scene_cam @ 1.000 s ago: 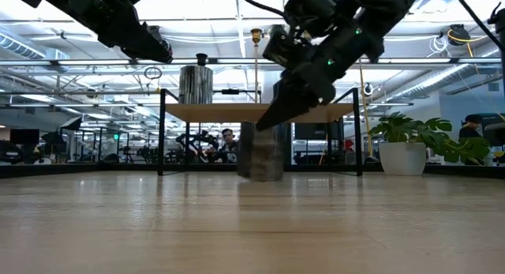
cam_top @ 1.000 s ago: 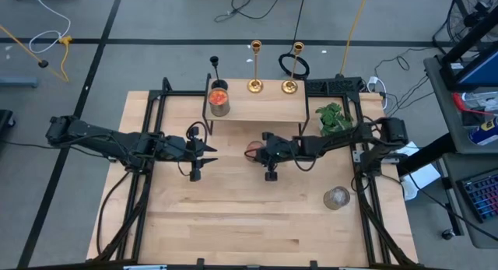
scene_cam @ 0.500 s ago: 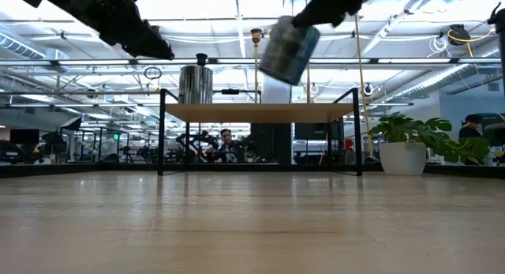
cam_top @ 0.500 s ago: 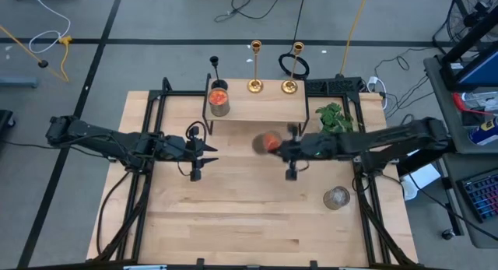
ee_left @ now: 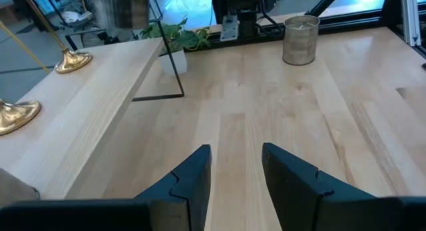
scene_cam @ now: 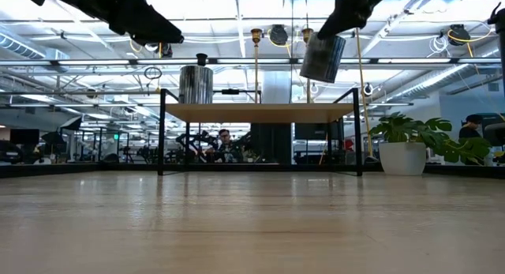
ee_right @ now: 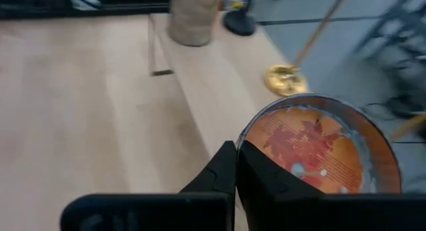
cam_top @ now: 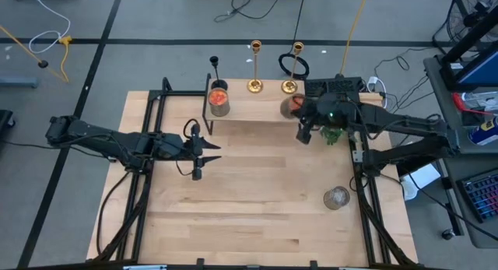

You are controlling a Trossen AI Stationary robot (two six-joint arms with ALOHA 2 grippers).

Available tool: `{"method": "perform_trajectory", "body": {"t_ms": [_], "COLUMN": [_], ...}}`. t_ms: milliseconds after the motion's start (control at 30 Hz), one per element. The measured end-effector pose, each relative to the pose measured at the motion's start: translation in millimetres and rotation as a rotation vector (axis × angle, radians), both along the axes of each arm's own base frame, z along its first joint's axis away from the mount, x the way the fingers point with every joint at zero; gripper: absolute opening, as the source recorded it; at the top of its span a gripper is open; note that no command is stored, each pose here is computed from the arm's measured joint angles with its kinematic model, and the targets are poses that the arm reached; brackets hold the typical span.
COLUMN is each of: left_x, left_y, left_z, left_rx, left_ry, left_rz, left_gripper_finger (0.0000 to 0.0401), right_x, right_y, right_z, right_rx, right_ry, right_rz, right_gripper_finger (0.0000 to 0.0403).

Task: Pick & Place candle stick holders
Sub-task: Put the orange scented candle on the shelf

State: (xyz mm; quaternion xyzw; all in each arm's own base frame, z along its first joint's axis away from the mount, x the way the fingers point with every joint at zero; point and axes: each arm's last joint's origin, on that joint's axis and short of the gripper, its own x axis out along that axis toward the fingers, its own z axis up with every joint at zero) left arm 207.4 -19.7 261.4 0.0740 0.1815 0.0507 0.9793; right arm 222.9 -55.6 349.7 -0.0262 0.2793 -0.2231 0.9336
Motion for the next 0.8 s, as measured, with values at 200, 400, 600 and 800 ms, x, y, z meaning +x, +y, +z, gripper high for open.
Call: {"method": "perform_trajectory", "body": {"t_ms": [200,400,600,800], "left_x": [0,0,0,0], "left_y": [0,0,0,0], "left_z": [0,0,0,0], "left_rx": [-0.005,-0.007,-0.007,-0.008], "left_ry": [-0.003,-0.003,-0.002,-0.002], "left_rz": [0.003,0.003,0.003,0.002], "left_gripper_finger": [0.0143,0.0143,0.0143,0.0143], "right_x": [6,10,12,9], "right_y": [-24,-41,-51,-62], "right_z": [-14,-25,-26,-26], "right_rx": [0.079,0.11,0.152,0.13], "right_ry": [0.058,0.103,0.07,0.061], "right_rz": [-0.017,-0.061,-0.024,-0.058], "right_gripper_finger": [0.0,0.0,0.0006,0.0017]}}
